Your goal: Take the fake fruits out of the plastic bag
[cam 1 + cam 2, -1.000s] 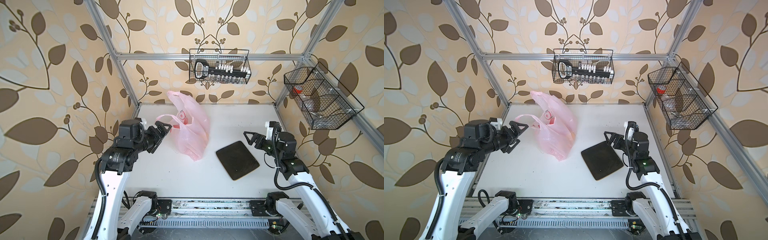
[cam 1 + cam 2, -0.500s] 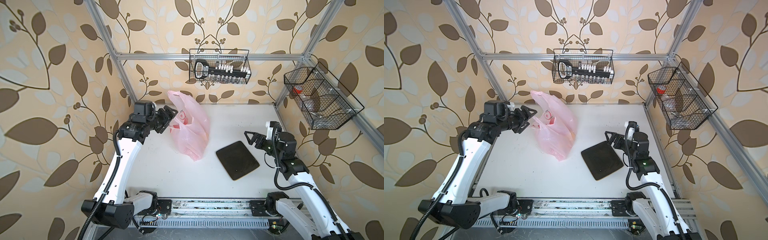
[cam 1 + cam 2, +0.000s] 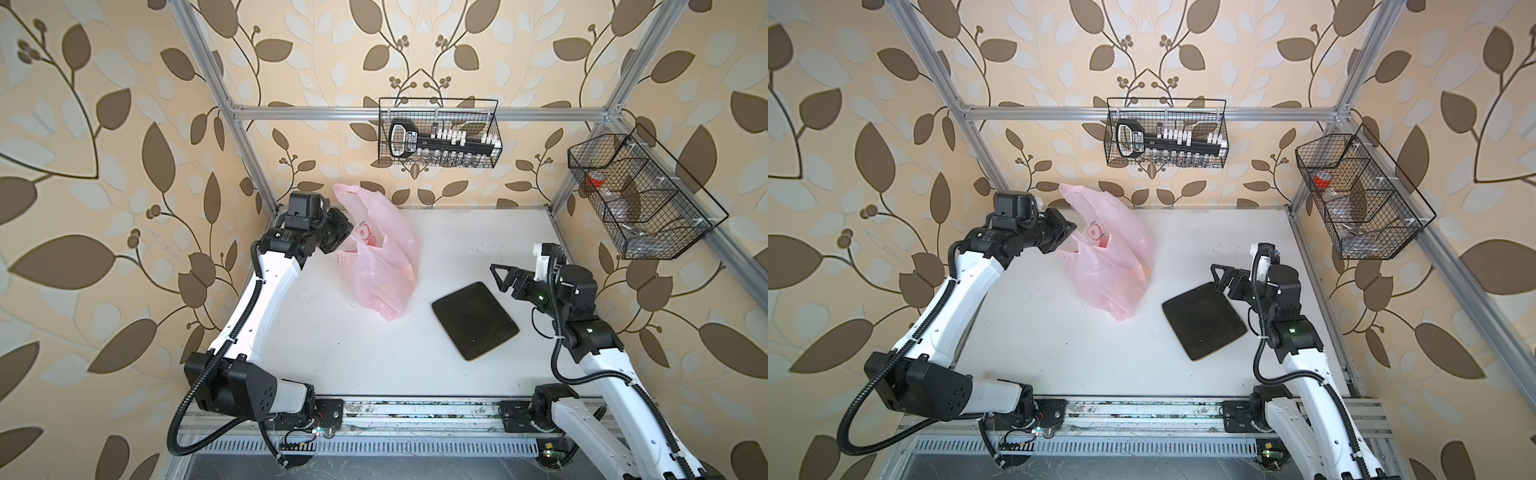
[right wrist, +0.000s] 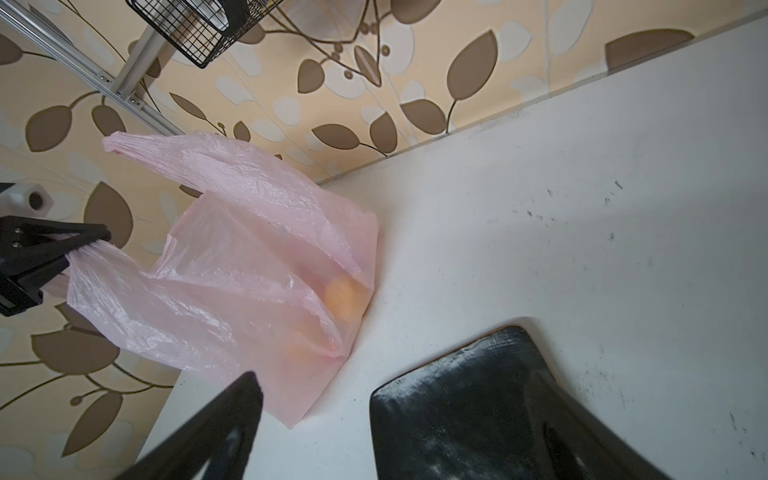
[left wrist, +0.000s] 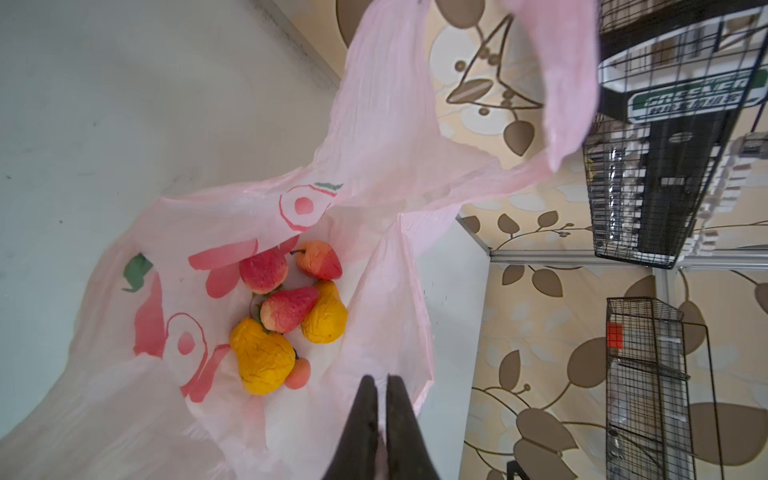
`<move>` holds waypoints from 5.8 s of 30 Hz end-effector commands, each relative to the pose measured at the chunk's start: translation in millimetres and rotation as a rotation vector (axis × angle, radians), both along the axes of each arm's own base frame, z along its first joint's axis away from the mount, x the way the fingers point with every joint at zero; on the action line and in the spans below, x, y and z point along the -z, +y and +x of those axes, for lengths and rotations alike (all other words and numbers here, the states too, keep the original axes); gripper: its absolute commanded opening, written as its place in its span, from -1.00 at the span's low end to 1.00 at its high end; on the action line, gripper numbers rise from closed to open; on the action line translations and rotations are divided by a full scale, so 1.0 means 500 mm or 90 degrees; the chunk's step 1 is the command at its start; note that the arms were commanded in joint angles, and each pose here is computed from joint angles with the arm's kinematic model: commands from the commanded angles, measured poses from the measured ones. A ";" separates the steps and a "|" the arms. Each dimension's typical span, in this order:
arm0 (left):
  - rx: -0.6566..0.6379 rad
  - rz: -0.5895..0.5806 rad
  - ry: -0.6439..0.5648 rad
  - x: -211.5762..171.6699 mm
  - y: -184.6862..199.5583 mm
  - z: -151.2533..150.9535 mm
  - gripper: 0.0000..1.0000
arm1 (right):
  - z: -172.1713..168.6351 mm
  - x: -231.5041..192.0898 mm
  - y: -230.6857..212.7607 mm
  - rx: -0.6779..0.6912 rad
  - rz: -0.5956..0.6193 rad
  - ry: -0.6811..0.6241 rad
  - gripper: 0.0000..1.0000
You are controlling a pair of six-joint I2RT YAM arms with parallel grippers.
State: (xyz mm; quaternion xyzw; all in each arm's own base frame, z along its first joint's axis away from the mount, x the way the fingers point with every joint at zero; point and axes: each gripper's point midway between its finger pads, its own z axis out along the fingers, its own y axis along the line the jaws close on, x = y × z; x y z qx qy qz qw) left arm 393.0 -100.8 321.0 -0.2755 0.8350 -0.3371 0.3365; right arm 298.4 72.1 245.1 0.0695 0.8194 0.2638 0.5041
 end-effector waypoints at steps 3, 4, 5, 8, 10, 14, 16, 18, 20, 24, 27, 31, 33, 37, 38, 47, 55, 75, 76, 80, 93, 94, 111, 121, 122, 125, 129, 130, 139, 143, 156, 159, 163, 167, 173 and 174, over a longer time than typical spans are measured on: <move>-0.027 0.066 -0.106 -0.111 0.071 0.019 -1.00 | 0.004 -0.035 0.000 -0.004 -0.015 -0.020 0.98; -0.025 0.068 -0.113 -0.123 0.082 0.031 -1.00 | 0.006 -0.039 0.002 -0.006 -0.014 -0.021 0.97; -0.019 0.062 -0.118 -0.134 0.089 0.045 -1.00 | 0.009 -0.042 0.003 -0.007 -0.014 -0.022 0.98; 0.030 0.028 -0.122 -0.155 0.082 0.103 -1.00 | 0.015 -0.046 0.004 -0.008 -0.013 -0.022 0.97; 0.054 0.017 -0.126 -0.168 0.076 0.138 -1.00 | 0.017 -0.050 0.004 -0.008 -0.014 -0.024 0.97; 0.092 0.006 -0.151 -0.196 0.069 0.200 -1.00 | 0.015 -0.057 -0.001 -0.002 -0.018 -0.029 0.97; 0.105 0.009 -0.168 -0.211 0.070 0.220 -1.00 | 0.011 -0.059 -0.003 0.002 -0.019 -0.031 0.97; 0.129 0.007 -0.196 -0.233 0.061 0.229 -1.00 | 0.007 -0.056 -0.005 0.003 -0.023 -0.030 0.96; 0.155 0.002 -0.221 -0.251 0.049 0.228 -1.00 | 0.002 -0.054 -0.004 0.001 -0.025 -0.029 0.97; 0.209 -0.019 -0.217 -0.243 0.021 0.200 -1.00 | -0.002 -0.036 -0.005 0.002 -0.025 -0.019 0.97; 0.263 -0.036 -0.185 -0.205 -0.021 0.141 -1.00 | -0.003 -0.016 -0.003 -0.001 -0.023 -0.003 0.97; 0.328 -0.011 -0.142 -0.109 -0.104 0.025 -1.00 | -0.006 0.013 -0.001 -0.005 -0.023 0.017 0.96; 0.353 0.001 -0.125 -0.066 -0.140 -0.036 -1.00 | -0.007 0.020 -0.001 -0.006 -0.026 0.021 0.97; 0.386 -0.004 -0.087 0.000 -0.181 -0.149 -1.00 | -0.003 0.029 -0.004 -0.007 -0.042 0.028 0.97; 0.391 -0.003 -0.078 0.012 -0.186 -0.173 -1.00 | -0.001 0.028 -0.004 -0.008 -0.046 0.028 0.97; 0.387 -0.015 0.021 0.160 -0.196 -0.298 -1.00 | 0.027 0.020 0.008 -0.033 -0.061 0.050 0.91; 0.382 -0.015 0.080 0.233 -0.187 -0.348 -1.00 | 0.047 -0.056 0.105 -0.118 -0.130 0.013 0.81; 0.369 -0.005 0.072 0.238 -0.181 -0.344 -1.00 | 0.188 -0.208 0.573 -0.289 -0.177 -0.151 0.99; 0.368 -0.006 0.072 0.238 -0.182 -0.344 -1.00 | 0.202 -0.215 0.585 -0.284 -0.165 -0.157 0.99; 0.368 -0.009 0.071 0.241 -0.183 -0.343 -1.00 | 0.250 -0.214 0.642 -0.289 -0.130 -0.155 0.98; 0.357 -0.010 0.053 0.223 -0.177 -0.348 -1.00 | 0.373 -0.224 0.652 -0.206 -0.063 -0.150 -0.19; 0.355 -0.007 0.051 0.221 -0.174 -0.349 -1.00 | 0.379 -0.229 0.632 -0.203 -0.065 -0.152 -0.36; 0.345 0.015 0.010 0.196 -0.160 -0.351 -1.00 | 0.105 -0.118 0.412 -0.279 -0.170 -0.092 -1.00; 0.347 -0.031 0.098 0.291 -0.164 -0.390 -1.00 | -0.010 0.153 0.284 -0.199 -0.202 0.099 -1.00; 0.344 -0.036 0.109 0.300 -0.165 -0.394 -1.00 | -0.016 0.180 0.272 -0.186 -0.213 0.119 -1.00; 0.344 -0.039 0.130 0.318 -0.170 -0.408 -1.00 | -0.029 0.242 0.246 -0.152 -0.234 0.163 -1.00; 0.334 -0.012 0.148 0.342 -0.167 -0.415 -1.00 | -0.033 0.286 0.229 -0.128 -0.250 0.189 -1.00; 0.330 -0.007 0.153 0.348 -0.166 -0.415 -1.00 | -0.032 0.294 0.227 -0.125 -0.255 0.196 -1.00; 0.307 0.021 0.158 0.360 -0.169 -0.387 -1.00 | -0.048 0.228 0.236 -0.150 -0.214 0.165 0.36; 0.307 0.029 0.160 0.358 -0.171 -0.380 -1.00 | -0.072 0.143 0.210 -0.145 -0.198 0.113 0.81; 0.300 0.018 0.133 0.332 -0.173 -0.373 -1.00 | -0.112 -0.040 0.256 -0.226 -0.115 0.038 0.27; 0.299 0.017 0.125 0.324 -0.174 -0.372 -1.00 | -0.108 -0.011 0.335 -0.267 -0.142 0.062 0.19; 0.295 0.018 0.118 0.315 -0.172 -0.369 -1.00 | -0.087 0.008 0.413 -0.271 -0.187 0.067 0.15; 0.288 0.022 0.114 0.308 -0.168 -0.368 -1.00 | -0.071 0.033 0.443 -0.266 -0.207 0.093 0.08; 0.254 0.031 0.107 0.303 -0.153 -0.360 -1.00 | -0.096 0.047 0.344 -0.176 -0.217 0.107 0.24; 0.251 0.029 0.105 0.302 -0.152 -0.360 -1.00 | -0.106 0.053 0.321 -0.161 -0.219 0.114 0.33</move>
